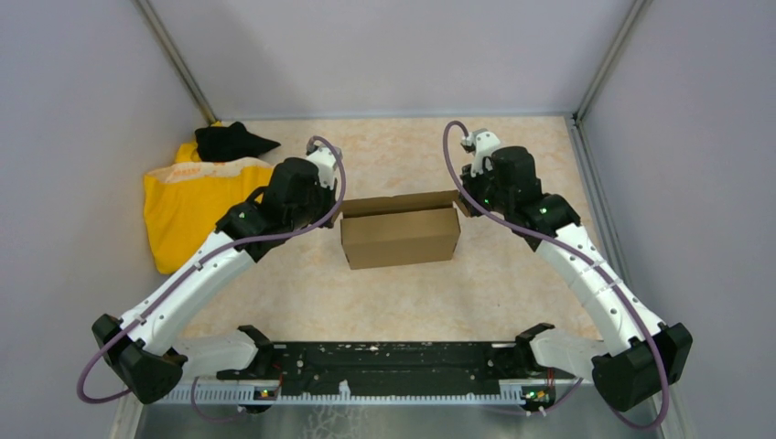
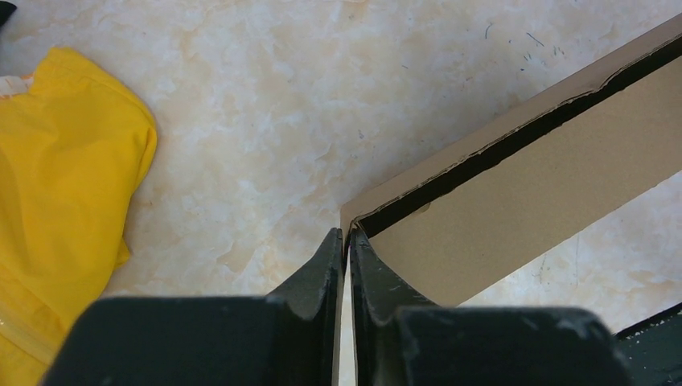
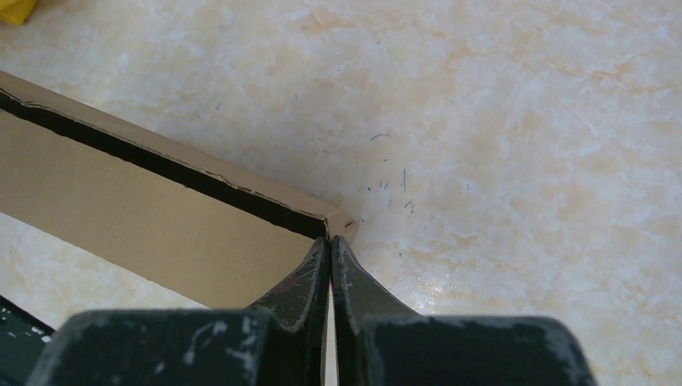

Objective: Fold the paper box

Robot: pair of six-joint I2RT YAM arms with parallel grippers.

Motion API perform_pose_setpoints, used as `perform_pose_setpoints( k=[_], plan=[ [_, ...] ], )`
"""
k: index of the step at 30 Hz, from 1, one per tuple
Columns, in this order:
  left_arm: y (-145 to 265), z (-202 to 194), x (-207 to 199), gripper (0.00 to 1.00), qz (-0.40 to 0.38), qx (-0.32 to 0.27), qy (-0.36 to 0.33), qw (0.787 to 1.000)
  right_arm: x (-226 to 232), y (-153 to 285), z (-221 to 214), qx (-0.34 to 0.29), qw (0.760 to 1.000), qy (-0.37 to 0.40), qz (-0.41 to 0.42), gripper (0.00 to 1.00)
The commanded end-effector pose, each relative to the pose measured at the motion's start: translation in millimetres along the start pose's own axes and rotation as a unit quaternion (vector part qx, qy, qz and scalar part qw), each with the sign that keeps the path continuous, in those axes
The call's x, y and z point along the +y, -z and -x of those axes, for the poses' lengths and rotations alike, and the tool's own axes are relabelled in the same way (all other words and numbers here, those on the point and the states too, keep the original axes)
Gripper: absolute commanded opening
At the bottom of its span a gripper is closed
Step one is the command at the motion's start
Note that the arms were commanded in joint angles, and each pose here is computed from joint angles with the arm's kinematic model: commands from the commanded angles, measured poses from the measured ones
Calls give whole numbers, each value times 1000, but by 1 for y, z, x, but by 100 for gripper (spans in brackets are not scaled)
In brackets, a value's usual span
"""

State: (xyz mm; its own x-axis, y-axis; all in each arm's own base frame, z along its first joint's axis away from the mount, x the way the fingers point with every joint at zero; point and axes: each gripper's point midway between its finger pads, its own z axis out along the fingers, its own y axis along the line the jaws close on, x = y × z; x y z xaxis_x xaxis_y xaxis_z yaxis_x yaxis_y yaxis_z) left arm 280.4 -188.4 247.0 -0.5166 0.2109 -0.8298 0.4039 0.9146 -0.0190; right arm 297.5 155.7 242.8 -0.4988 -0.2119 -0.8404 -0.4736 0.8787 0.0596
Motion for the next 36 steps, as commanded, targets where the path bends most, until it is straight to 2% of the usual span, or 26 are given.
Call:
perform_pose_setpoints(
  k=[1,36],
  plan=[
    [8,5,3,11,6,-4,5,1000,1,9,21,-23,1000,-11,-11,0],
    [0,-2,-16,7,-27,17,63,998,19,1,23,11,996,-87,-12,0]
  ],
)
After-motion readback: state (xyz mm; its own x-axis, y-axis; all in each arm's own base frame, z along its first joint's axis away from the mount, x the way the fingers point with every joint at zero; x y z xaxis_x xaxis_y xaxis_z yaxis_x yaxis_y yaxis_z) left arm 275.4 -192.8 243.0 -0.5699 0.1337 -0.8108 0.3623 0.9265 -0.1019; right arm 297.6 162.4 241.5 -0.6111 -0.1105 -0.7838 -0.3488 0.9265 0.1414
